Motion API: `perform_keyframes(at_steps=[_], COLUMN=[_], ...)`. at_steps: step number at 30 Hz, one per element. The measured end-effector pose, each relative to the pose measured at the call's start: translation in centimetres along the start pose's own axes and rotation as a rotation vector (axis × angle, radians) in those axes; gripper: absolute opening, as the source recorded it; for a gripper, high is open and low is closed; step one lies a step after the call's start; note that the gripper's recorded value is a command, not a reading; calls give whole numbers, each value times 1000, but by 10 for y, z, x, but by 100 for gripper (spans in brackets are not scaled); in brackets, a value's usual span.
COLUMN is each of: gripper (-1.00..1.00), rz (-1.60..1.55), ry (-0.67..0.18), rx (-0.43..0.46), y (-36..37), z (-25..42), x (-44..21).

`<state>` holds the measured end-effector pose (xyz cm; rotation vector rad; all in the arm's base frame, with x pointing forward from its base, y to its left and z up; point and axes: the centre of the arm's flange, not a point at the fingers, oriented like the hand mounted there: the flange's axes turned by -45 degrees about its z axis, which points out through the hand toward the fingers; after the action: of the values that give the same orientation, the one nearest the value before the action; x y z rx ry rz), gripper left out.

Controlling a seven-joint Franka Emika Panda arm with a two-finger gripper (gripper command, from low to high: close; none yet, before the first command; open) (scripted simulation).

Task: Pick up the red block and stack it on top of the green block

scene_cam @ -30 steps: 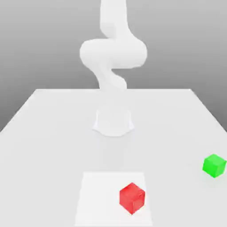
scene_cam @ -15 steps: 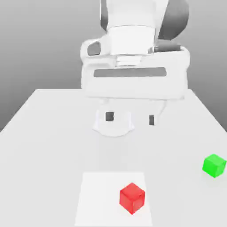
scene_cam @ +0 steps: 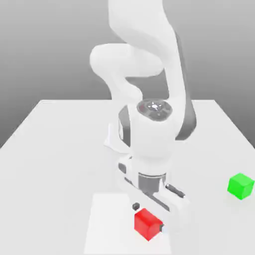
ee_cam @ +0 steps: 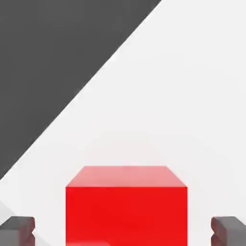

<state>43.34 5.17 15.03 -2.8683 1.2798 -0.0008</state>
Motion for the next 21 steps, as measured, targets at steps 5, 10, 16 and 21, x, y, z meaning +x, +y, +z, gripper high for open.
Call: perform_keyframes(at_steps=[5,10,16,21], gripper=[-100,-100,-100,-100], rz=[0,0,-294,-592], ry=[1,1,-6,-4], rx=[1,1,5,3], y=[0,0,-66,-83], z=[2,-48,-75,-91], x=[0,0,-136,-288])
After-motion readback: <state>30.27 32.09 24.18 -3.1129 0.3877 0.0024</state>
